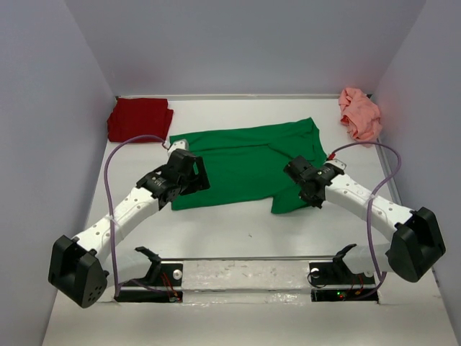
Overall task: Fold and stack the t-shirts
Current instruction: Fold the tshirt
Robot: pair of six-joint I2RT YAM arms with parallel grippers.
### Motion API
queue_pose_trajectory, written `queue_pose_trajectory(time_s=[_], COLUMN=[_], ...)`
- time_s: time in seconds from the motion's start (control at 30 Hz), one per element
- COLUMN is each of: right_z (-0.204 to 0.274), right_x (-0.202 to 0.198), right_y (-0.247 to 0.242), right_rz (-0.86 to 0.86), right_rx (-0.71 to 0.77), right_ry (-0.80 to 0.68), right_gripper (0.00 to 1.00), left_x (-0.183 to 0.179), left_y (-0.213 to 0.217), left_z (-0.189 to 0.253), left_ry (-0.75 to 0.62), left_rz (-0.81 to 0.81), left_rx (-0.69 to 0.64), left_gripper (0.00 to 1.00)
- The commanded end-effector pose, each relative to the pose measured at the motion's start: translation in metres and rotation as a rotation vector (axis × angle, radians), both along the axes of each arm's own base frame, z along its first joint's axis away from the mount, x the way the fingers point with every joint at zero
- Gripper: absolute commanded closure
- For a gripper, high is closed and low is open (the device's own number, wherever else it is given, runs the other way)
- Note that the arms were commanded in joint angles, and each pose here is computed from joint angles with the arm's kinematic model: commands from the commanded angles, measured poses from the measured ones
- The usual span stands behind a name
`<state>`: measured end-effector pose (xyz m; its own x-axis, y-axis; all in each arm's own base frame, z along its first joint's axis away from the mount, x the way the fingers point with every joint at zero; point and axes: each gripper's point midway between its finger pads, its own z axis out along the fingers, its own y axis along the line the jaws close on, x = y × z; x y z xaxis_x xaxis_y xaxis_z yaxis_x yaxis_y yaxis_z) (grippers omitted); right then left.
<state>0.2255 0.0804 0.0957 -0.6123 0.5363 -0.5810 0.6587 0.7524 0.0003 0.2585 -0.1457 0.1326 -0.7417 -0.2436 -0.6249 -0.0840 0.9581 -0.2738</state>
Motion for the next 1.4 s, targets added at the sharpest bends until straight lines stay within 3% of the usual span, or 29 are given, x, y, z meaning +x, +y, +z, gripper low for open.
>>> queue_pose_trajectory(time_s=[0.0, 0.07, 0.17, 0.4, 0.63, 1.1, 1.37], right_z=[0.012, 0.009, 0.010, 0.022, 0.025, 0.032, 0.041], right_x=[0.015, 0.016, 0.026, 0.035, 0.032, 0.026, 0.021], right_y=[0.001, 0.007, 0.022, 0.024, 0.026, 0.023, 0.022], right_rz=[0.073, 0.109, 0.168, 0.274, 0.341, 0.382, 0.388], right_rx=[-0.043, -0.019, 0.042, 0.008, 0.023, 0.033, 0.058], right_ry=[-0.052, -0.046, -0.093, -0.132, -0.166, -0.197, -0.221], right_gripper=[1.00, 1.00, 1.00, 1.00, 1.00, 1.00, 1.00], left_x=[-0.001, -0.004, -0.006, -0.012, -0.038, -0.051, -0.041], left_y=[0.005, 0.009, 0.022, 0.037, 0.062, 0.102, 0.111], left_z=[-0.018, -0.031, -0.045, -0.064, -0.088, -0.082, -0.089], left_ry=[0.035, 0.072, 0.120, 0.201, 0.292, 0.289, 0.329], left_rz=[0.073, 0.099, 0.185, 0.345, 0.520, 0.688, 0.685], left_rx=[0.008, 0.031, 0.087, 0.143, 0.176, 0.201, 0.193], left_gripper=[0.07, 0.01, 0.01, 0.02, 0.16, 0.22, 0.27])
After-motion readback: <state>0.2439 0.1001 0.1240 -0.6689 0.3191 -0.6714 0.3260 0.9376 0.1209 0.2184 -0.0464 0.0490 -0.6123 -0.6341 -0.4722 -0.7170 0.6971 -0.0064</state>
